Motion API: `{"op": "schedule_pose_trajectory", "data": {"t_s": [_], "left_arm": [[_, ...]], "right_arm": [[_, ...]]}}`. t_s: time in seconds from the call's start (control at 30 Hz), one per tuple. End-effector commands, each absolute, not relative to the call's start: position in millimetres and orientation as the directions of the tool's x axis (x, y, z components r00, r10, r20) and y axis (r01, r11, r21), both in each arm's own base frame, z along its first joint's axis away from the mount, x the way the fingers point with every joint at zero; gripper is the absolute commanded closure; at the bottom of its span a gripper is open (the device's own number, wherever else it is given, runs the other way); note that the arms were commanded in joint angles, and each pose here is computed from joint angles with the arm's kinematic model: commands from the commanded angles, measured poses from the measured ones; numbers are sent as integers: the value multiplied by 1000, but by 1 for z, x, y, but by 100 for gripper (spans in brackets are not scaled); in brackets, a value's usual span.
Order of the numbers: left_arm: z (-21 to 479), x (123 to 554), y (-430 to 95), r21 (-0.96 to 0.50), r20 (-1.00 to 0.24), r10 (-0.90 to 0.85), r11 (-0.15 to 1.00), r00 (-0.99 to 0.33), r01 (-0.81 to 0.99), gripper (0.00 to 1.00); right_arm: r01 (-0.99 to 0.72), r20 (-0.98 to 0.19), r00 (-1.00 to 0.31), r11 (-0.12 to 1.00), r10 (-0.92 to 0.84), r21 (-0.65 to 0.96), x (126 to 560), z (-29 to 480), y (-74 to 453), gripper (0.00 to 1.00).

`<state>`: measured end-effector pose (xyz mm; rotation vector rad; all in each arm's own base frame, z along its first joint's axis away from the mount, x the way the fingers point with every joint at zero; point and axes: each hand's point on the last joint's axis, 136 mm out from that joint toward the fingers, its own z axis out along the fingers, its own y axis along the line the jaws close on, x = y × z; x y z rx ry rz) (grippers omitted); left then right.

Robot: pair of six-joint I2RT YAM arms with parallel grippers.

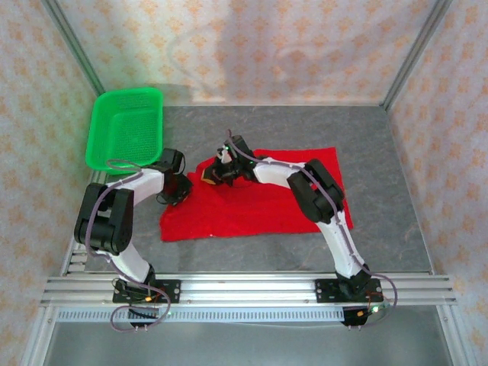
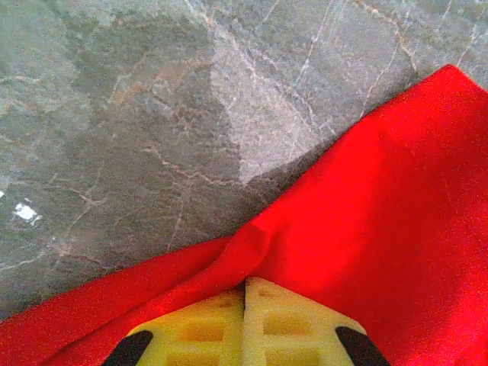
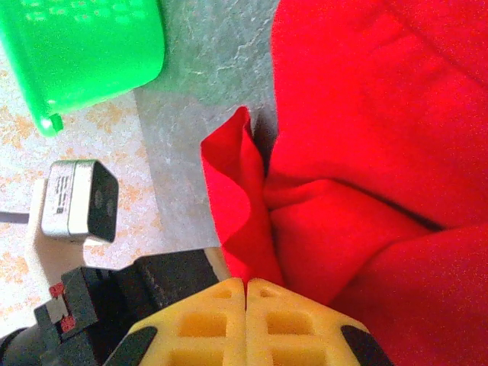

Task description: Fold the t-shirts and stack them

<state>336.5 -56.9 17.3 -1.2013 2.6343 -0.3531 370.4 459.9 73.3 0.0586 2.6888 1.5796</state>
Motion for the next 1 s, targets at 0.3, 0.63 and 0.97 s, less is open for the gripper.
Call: {"op": "schedule_pose_trajectory", "data": {"t_s": [0.3,0.63,0.97], "left_arm": [[-12,318,-42,-253,-51,-802,587,-596,-769,95],[-21,309,-35,-236,-34,-809,577,-587,-782,96],[-26,301,-34,-228,-28,-803,585,-595,-778,97]], "right_arm": [[-277,-196,-957,475,-215,835,315,130,486,100],[-249,-165,-961,440,-220,863,299,126,483,76],[-220,-248,-969,436,7,872,348,172,447,62]]}}
